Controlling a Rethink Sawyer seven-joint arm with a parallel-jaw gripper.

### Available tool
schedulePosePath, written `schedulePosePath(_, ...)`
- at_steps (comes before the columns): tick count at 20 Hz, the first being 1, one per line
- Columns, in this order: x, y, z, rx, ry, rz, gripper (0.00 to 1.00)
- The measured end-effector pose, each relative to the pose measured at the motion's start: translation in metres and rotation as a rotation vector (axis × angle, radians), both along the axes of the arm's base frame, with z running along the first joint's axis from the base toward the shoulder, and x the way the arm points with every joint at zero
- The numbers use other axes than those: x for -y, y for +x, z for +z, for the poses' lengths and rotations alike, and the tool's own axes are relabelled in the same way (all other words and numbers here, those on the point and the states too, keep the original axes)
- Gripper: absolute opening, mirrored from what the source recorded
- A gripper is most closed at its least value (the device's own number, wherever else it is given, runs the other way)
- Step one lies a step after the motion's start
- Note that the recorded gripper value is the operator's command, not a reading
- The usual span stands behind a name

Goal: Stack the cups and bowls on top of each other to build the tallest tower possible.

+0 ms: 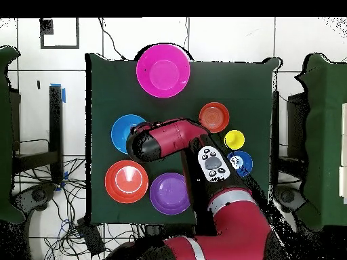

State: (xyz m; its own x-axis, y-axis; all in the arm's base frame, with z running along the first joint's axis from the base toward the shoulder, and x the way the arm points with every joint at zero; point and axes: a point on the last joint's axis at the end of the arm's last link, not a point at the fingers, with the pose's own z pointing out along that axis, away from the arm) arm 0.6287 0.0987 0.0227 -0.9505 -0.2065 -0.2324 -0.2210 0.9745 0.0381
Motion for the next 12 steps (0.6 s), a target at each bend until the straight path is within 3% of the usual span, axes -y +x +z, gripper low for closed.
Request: schedulePosePath(12,-0.006,-0.016,-0.038,-0.037,0.011,-0.001,1.0)
